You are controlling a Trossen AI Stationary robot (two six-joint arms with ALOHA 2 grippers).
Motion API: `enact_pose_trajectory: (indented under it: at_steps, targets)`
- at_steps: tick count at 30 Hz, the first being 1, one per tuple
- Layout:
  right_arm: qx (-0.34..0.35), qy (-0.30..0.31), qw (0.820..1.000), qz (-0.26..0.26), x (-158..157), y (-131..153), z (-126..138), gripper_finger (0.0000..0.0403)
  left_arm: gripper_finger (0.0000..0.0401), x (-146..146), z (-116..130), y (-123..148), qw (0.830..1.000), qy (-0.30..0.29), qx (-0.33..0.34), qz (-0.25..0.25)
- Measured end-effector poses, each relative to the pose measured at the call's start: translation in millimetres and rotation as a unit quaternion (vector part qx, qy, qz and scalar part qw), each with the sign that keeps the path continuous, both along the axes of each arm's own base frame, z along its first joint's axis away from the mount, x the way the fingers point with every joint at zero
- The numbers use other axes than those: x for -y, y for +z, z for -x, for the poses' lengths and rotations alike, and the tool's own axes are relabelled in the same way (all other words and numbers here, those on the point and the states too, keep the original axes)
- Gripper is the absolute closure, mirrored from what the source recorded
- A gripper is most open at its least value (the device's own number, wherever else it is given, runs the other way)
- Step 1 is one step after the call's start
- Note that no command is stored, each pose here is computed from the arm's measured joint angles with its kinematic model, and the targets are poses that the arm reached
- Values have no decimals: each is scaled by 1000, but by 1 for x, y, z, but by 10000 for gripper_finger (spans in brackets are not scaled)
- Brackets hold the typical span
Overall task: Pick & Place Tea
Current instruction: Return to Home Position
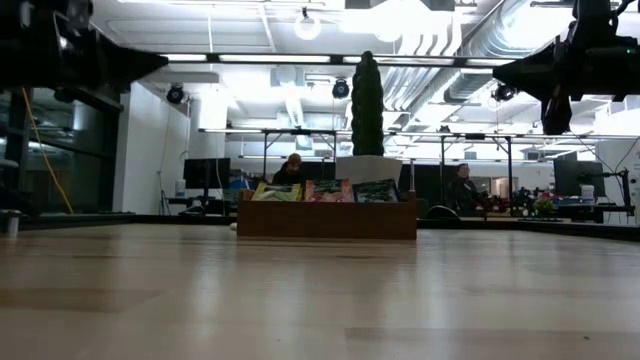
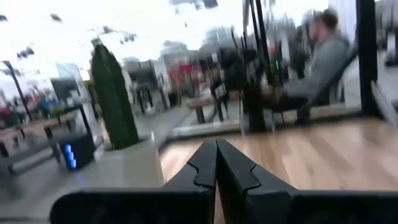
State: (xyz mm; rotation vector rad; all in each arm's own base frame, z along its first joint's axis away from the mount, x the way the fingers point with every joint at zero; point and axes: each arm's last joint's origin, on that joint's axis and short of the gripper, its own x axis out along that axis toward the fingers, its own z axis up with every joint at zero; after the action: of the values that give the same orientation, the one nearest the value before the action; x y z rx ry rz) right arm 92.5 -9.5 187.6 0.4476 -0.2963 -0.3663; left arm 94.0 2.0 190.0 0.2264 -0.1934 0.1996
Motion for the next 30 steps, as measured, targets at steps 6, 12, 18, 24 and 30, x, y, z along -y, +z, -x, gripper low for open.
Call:
enact_pose_trajectory:
  at_steps: [6, 12, 18, 24, 30]
  targets:
    - [0, -2, 1000, 0, 0, 0, 0, 389, 401, 0, -2, -15, 997, 1, -80, -6]
    - [-2, -2, 1000, 0, 0, 0, 0, 388, 400, 0, -3, -18, 995, -3, -95, -6]
    - [-3, -2, 1000, 1, 0, 0, 0, 387, 400, 0, -3, -18, 995, -4, -95, -6]
    - [-3, -2, 1000, 1, 0, 0, 0, 388, 400, 0, -3, -18, 995, -4, -95, -6]
    - [-3, -2, 1000, 1, 0, 0, 0, 386, 400, 0, -3, -18, 995, -4, -95, -6]
